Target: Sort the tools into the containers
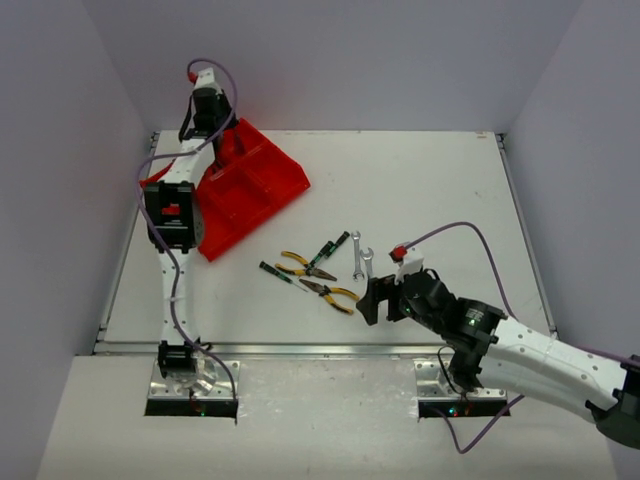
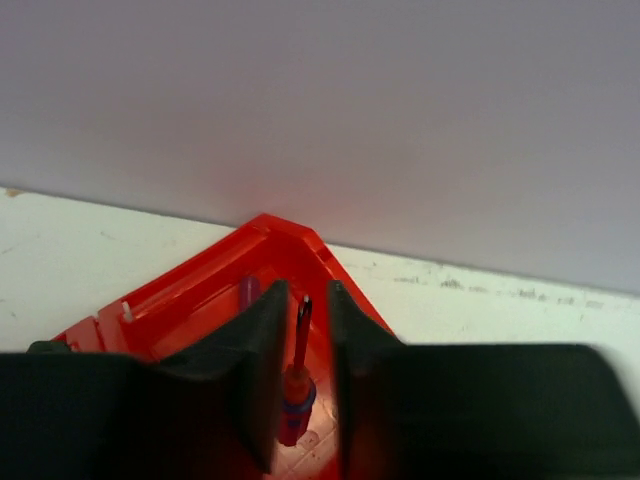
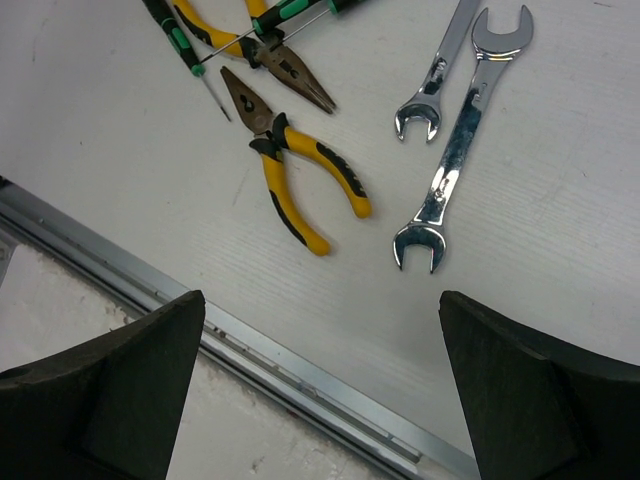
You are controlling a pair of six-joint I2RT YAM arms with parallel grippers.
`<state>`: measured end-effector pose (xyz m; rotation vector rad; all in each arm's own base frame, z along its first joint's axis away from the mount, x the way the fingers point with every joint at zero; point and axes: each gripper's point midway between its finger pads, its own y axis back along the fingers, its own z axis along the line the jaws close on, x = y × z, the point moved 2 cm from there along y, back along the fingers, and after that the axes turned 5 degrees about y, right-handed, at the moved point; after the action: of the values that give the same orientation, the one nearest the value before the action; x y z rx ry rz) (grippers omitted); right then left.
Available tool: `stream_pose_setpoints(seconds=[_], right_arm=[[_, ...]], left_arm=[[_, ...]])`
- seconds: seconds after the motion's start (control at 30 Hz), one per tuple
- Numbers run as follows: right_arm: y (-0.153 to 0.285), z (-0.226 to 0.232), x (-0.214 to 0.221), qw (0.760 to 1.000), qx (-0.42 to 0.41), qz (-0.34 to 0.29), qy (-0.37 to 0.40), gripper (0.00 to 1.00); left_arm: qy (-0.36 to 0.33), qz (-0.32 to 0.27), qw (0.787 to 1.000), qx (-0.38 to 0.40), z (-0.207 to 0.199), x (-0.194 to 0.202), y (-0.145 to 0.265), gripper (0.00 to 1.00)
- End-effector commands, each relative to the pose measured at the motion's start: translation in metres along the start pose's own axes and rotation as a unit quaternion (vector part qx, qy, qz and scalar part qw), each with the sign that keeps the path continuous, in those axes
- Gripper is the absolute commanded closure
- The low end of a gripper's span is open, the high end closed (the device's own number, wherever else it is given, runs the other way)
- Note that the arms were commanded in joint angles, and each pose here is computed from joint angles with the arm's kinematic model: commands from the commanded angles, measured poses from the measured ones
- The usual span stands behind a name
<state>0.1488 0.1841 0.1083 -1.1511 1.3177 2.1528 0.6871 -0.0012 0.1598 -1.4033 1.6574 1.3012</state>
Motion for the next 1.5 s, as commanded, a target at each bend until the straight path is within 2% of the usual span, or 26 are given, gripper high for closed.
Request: stream_pose_setpoints(seconds=[0.0, 0.03, 0.17, 0.33, 0.47, 0.53, 0.63, 0.7, 0.77, 0.93, 1.07, 1.17, 1.3, 1.47], right_arm=[[-0.005, -0.003, -0.015, 0.999, 0.026, -0.015, 0.023, 0.01], [-0.006, -0.004, -0.015, 0.999, 0.033, -0.008, 0.029, 0.01], [-0.011, -0.008, -0.022, 0.997, 0.066, 0.007, 0.035, 0.01], [-0.032, -0.018, -0.029, 0.991, 0.116, 0.06, 0.008, 0.01], [-0.06, -0.045, -0.032, 0.98, 0.163, 0.115, -0.029, 0.04], [-0.073, -0.053, -0.032, 0.972, 0.183, 0.143, -0.024, 0.08], [-0.083, -0.058, -0.031, 0.965, 0.2, 0.17, -0.017, 0.11], [-0.091, -0.057, -0.035, 0.964, 0.199, 0.177, -0.012, 0.16], [-0.095, -0.062, -0.036, 0.962, 0.2, 0.184, -0.018, 0.24], [-0.106, -0.069, -0.02, 0.955, 0.196, 0.222, -0.013, 0.47], [-0.113, -0.072, -0.003, 0.948, 0.194, 0.254, -0.012, 0.56], [-0.117, -0.072, 0.008, 0.944, 0.191, 0.267, -0.016, 0.6], [-0.12, -0.077, 0.023, 0.937, 0.195, 0.288, -0.018, 0.65], [-0.123, -0.083, 0.042, 0.933, 0.181, 0.31, -0.034, 0.69]], left_arm=[[-0.068, -0.013, 0.997, 0.031, -0.058, -0.021, 0.027, 0.33], [-0.071, -0.014, 0.997, 0.029, -0.061, -0.026, 0.031, 0.22], [-0.051, -0.041, 0.998, 0.007, -0.069, -0.068, 0.061, 0.09], [0.008, -0.08, 0.997, 0.006, -0.087, -0.137, 0.133, 0.03], [0.097, -0.067, 0.993, 0.024, -0.099, -0.162, 0.217, 0.0], [0.144, -0.033, 0.987, 0.06, -0.106, -0.146, 0.262, 0.0], [0.186, 0.01, 0.977, 0.107, -0.109, -0.101, 0.318, 0.0], [0.184, 0.01, 0.974, 0.134, -0.112, -0.077, 0.366, 0.0], [0.17, 0.044, 0.976, 0.131, -0.098, -0.033, 0.381, 0.0], [0.107, 0.069, 0.986, 0.109, -0.061, 0.013, 0.43, 0.0], [0.058, 0.076, 0.988, 0.122, -0.05, 0.025, 0.455, 0.0], [0.024, 0.06, 0.993, 0.098, -0.033, 0.032, 0.46, 0.0], [0.029, 0.049, 0.994, 0.092, -0.024, 0.046, 0.459, 0.0], [0.032, 0.062, 0.993, 0.093, -0.024, 0.054, 0.456, 0.0]])
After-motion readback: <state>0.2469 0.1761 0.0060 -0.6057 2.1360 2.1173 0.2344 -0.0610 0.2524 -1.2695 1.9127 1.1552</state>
